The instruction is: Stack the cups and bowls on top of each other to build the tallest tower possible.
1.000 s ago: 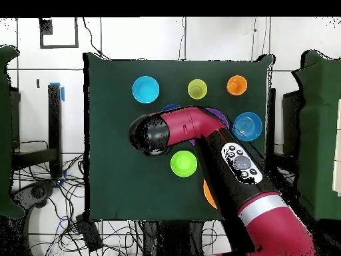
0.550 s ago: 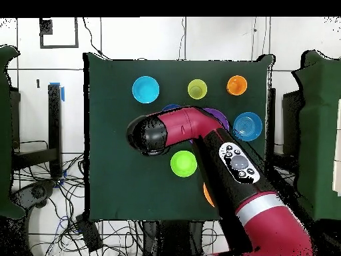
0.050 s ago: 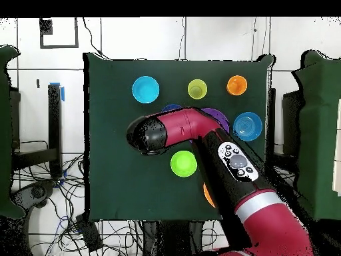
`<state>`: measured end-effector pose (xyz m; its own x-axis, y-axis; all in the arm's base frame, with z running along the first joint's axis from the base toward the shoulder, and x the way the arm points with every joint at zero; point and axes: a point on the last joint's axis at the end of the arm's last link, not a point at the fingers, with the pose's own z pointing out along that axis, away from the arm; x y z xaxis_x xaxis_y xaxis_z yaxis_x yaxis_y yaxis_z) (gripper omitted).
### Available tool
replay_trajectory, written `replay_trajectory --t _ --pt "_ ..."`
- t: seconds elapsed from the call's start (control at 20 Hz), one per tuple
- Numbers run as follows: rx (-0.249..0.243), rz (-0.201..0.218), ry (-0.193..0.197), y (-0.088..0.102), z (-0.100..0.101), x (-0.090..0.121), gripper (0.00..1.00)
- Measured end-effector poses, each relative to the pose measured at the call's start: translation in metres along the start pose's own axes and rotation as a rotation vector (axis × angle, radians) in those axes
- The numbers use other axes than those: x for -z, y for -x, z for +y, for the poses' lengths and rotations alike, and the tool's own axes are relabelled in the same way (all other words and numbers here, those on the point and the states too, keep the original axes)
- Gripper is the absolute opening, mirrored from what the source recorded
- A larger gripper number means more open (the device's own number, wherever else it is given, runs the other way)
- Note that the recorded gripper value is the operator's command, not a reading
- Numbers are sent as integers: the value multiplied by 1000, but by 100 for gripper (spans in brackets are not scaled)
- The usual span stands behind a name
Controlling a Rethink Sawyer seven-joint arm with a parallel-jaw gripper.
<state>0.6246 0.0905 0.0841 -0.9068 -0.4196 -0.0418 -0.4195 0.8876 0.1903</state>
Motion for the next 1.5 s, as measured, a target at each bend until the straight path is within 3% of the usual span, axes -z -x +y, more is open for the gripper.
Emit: replay_trajectory --t 0.55,1.5 --pt "-2 12 17 -4 3 -9 0" --pt "-2 -10 14 -1 3 -9 0"
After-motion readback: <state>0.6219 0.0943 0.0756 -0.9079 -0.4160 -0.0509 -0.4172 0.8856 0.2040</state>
